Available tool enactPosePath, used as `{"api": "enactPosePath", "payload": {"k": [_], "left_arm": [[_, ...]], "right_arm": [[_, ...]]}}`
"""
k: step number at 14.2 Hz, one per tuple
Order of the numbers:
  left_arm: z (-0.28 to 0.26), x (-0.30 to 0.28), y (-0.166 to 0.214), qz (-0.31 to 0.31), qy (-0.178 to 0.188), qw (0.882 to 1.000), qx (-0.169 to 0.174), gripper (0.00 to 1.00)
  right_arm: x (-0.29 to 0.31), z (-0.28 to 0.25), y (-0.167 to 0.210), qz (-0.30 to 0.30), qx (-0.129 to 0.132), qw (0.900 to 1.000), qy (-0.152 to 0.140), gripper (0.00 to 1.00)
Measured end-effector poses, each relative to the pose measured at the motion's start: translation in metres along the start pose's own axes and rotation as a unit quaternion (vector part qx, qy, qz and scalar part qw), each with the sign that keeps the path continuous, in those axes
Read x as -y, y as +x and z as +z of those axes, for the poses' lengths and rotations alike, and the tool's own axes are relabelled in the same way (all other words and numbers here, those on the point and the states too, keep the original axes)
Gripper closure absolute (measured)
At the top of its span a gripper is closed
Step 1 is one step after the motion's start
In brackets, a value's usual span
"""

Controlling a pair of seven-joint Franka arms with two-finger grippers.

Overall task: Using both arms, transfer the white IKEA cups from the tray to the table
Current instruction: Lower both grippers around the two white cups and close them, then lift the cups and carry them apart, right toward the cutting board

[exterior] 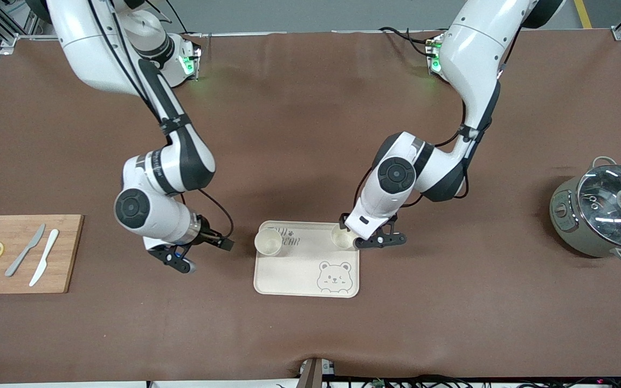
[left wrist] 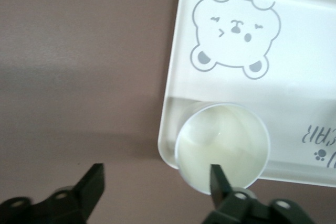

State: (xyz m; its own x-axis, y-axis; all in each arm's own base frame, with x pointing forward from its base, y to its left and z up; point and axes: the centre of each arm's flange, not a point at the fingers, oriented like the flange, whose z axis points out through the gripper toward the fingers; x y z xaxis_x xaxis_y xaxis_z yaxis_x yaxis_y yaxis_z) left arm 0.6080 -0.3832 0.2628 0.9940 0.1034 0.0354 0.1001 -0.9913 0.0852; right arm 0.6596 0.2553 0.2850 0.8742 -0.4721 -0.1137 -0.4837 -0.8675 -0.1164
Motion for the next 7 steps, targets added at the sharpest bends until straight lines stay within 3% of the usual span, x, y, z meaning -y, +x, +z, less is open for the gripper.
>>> {"api": "enactPosePath", "payload": {"k": [1,3,4,6,7], "left_arm": [[0.001,-0.001,0.001,0.0,-0.003,1.0,-0.004,0.15],[0.006,-0.002,0.003,-0.001,-0.009,1.0,-0.01,0.26],[0.008,-0.002,0.003,-0.001,-0.011,1.0,-0.013,0.26],[0.014,-0.002,0.004,-0.002,-0.014,1.0,-0.016,0.4],[0.017,-0.002,0.004,-0.002,-0.014,1.0,-0.015,0.41]], "right_arm": [[0.01,0.005,-0.008,0.002,-0.006,1.0,0.005,0.0],[0.027,0.016,-0.022,0.018,-0.02,0.999,0.018,0.0],[0.032,0.021,-0.027,0.031,-0.022,0.999,0.02,0.0],[0.037,0.029,-0.035,0.04,-0.02,0.999,0.017,0.0],[0.04,0.033,-0.039,0.038,-0.019,0.999,0.017,0.0]]}}
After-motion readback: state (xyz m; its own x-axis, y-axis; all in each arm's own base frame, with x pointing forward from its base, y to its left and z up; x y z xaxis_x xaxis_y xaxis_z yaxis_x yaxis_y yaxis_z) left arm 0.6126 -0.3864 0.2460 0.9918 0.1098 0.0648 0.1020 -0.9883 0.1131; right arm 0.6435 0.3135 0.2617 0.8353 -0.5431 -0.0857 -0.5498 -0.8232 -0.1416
